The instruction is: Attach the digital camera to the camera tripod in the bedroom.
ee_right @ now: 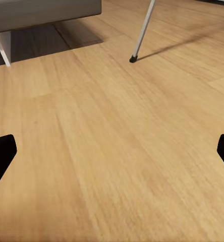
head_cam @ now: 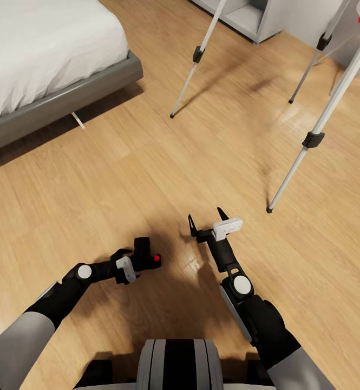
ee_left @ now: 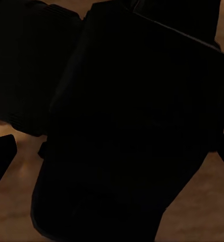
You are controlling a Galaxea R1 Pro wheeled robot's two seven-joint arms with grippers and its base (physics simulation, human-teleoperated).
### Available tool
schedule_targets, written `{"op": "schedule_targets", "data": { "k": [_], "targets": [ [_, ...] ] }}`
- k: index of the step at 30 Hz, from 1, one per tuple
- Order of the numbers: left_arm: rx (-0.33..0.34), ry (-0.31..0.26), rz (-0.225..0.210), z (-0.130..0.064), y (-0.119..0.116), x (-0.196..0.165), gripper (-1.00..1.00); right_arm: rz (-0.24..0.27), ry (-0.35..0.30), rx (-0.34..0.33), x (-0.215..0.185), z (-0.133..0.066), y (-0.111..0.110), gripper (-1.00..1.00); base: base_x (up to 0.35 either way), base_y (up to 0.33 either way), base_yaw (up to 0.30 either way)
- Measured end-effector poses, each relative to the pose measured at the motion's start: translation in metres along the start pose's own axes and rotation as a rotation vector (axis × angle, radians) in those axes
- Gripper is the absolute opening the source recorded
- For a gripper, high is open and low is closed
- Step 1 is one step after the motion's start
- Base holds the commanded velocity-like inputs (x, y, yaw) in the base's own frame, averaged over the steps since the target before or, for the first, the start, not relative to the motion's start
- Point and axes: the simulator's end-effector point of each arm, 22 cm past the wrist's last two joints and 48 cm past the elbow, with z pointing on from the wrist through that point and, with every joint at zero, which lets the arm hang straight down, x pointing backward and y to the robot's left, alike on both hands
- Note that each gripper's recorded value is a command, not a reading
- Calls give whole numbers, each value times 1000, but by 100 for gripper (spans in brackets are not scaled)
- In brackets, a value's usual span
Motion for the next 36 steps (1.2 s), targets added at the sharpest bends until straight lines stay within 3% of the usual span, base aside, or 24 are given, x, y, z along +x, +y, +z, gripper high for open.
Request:
{"op": "schedule_targets", "data": {
  "k": [33, 34, 36],
  "targets": [
    [2, 1, 0, 0, -1, 1, 100, 0, 0, 0, 0, 0, 0, 100, 0, 0, 0],
    [2, 1, -1, 0, -1, 1, -100, 0, 0, 0, 0, 0, 0, 100, 0, 0, 0],
    [3, 1, -1, 0, -1, 1, -100, 0, 0, 0, 0, 0, 0, 100, 0, 0, 0]
  ]
}}
